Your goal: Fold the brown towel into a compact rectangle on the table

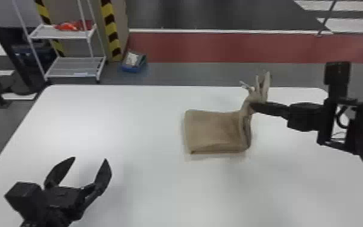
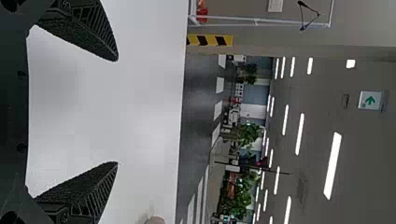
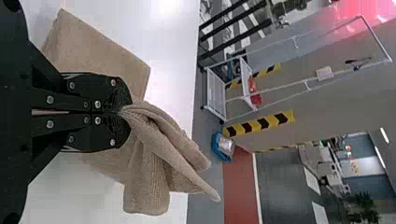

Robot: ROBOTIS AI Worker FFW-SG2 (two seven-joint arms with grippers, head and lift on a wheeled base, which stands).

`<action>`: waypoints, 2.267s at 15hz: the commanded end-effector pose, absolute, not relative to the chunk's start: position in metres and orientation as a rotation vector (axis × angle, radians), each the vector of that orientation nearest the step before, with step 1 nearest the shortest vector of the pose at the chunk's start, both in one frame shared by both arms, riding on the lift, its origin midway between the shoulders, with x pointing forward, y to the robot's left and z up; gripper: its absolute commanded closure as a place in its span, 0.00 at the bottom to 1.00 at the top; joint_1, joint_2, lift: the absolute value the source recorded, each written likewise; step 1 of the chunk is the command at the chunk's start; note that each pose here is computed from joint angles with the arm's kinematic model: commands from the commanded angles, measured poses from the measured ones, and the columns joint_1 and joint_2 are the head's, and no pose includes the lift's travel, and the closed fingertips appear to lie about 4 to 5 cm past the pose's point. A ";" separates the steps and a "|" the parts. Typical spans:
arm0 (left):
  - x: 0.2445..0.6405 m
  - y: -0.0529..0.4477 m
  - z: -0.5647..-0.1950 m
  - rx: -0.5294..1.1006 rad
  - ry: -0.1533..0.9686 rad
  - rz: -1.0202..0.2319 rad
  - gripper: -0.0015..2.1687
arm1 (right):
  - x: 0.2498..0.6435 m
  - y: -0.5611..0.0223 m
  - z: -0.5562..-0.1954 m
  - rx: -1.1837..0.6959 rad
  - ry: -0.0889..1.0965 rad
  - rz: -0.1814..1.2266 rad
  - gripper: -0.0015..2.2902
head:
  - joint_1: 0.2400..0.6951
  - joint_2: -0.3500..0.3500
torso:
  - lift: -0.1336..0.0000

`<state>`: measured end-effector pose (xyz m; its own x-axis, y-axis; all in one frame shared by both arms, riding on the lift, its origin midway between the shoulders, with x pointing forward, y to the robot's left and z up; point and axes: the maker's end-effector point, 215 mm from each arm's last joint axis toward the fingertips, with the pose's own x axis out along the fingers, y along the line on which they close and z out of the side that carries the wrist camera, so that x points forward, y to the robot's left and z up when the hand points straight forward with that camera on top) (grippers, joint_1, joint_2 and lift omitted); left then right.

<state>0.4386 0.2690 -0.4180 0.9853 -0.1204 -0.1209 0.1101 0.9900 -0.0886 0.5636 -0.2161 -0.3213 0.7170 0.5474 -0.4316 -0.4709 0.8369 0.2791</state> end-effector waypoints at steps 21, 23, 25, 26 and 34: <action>0.434 0.267 -0.419 -0.095 0.128 -0.116 0.04 | 0.513 -0.081 -0.363 0.064 0.620 0.881 0.03 | 1.00 0.83 | 0.08; 0.435 0.267 -0.419 -0.095 0.128 -0.115 0.04 | 0.516 -0.098 -0.372 0.036 0.645 0.834 0.09 | 1.00 0.82 | 0.08; 0.435 0.267 -0.420 -0.097 0.128 -0.115 0.04 | 0.526 -0.124 -0.375 0.009 0.652 0.764 0.22 | 1.00 0.80 | 0.08; 0.434 0.267 -0.421 -0.097 0.129 -0.116 0.04 | 0.530 -0.134 -0.373 0.006 0.649 0.746 0.22 | 1.00 0.78 | 0.08; 0.431 0.269 -0.422 -0.094 0.131 -0.111 0.04 | 0.558 -0.143 -0.399 -0.098 0.643 0.654 0.09 | 1.00 0.72 | 0.08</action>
<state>0.4328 0.2671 -0.4212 0.9848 -0.1226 -0.1227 0.1107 0.9888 -0.0997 0.5526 -0.1378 -0.3974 0.5944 0.5581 -0.5790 -0.6001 0.7871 0.1426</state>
